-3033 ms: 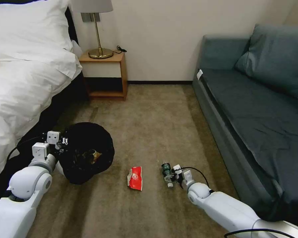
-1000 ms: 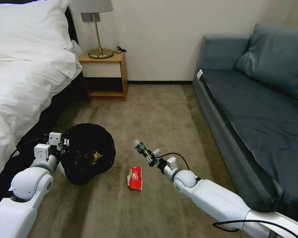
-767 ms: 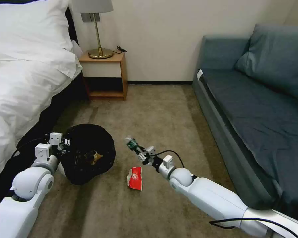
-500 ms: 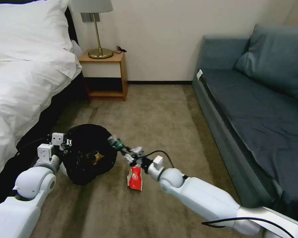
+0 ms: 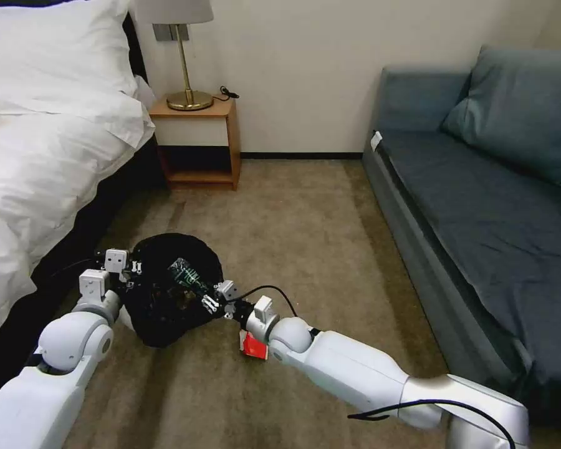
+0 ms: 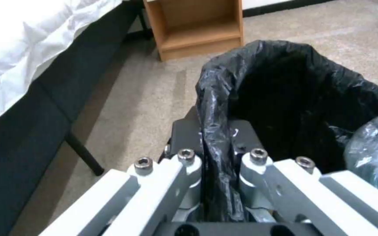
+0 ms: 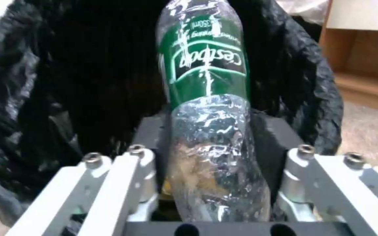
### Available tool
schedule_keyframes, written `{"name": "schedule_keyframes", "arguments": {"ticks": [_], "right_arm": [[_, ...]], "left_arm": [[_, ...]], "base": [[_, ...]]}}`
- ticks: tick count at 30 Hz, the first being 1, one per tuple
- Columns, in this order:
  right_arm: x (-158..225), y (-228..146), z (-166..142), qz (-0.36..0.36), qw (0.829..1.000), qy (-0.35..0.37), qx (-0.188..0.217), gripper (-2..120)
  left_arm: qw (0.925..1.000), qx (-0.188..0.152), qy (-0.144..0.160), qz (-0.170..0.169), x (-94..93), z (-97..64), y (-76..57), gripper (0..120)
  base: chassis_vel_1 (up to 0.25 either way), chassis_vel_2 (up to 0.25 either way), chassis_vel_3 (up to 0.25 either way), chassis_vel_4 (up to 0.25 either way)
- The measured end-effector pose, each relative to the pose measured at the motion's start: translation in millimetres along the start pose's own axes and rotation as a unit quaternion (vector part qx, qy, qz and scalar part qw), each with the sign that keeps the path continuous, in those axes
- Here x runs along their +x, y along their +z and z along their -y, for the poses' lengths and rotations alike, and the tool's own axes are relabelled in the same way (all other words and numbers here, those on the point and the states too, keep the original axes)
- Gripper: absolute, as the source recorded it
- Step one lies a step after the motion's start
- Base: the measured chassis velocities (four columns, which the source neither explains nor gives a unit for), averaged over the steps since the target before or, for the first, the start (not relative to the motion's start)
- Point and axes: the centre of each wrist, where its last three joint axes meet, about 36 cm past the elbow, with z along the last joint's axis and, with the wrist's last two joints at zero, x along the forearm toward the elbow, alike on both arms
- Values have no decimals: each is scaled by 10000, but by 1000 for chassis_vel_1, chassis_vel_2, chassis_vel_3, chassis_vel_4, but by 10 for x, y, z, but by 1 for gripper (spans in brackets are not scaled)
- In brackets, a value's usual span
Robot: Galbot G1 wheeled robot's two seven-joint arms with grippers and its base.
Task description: Pick up the trash bin, then pick up the garbage on the floor and place it into the trash bin.
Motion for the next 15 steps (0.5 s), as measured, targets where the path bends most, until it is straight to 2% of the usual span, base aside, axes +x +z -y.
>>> {"name": "schedule_keyframes", "arguments": {"ticks": [1, 2, 4, 5, 7, 8, 10, 11, 13, 15], "right_arm": [[4, 2, 11, -5, 10000, 16, -9, 49], [4, 2, 11, -5, 10000, 16, -9, 49], [-3, -19, 34, 6, 10000, 42, -29, 63], [-3, -19, 34, 6, 10000, 42, -29, 63], [-19, -50, 56, 11, 10000, 55, -38, 73], [-19, -50, 56, 11, 10000, 55, -38, 73], [-42, -90, 66, 39, 10000, 69, -61, 83], [-42, -90, 66, 39, 10000, 69, -61, 83], [-70, -152, 72, 101, 9998, 93, -106, 96], [-85, -208, 71, 151, 9997, 112, -147, 99]], "left_arm": [[10000, -2, -9, 3, -12, -9, -6, 5], [10000, -2, -9, 3, -12, -9, -6, 5], [10000, 11, -6, 15, -33, -6, -17, 5], [10000, 11, -6, 15, -33, -6, -17, 5], [10000, 16, -3, 11, -48, -2, -16, 5], [10000, 16, -3, 11, -48, -2, -16, 5], [10000, 15, 0, 1, -57, 0, -11, 5], [10000, 15, 0, 1, -57, 0, -11, 5], [10000, 15, -3, -10, -66, -7, -6, 5], [10000, 12, -2, -16, -70, -12, -1, 5]], "base": [[0, 0, 0, 0], [0, 0, 0, 0], [0, 0, 0, 0], [0, 0, 0, 0], [0, 0, 0, 0], [0, 0, 0, 0], [0, 0, 0, 0], [0, 0, 0, 0], [0, 0, 0, 0], [0, 0, 0, 0]]}}
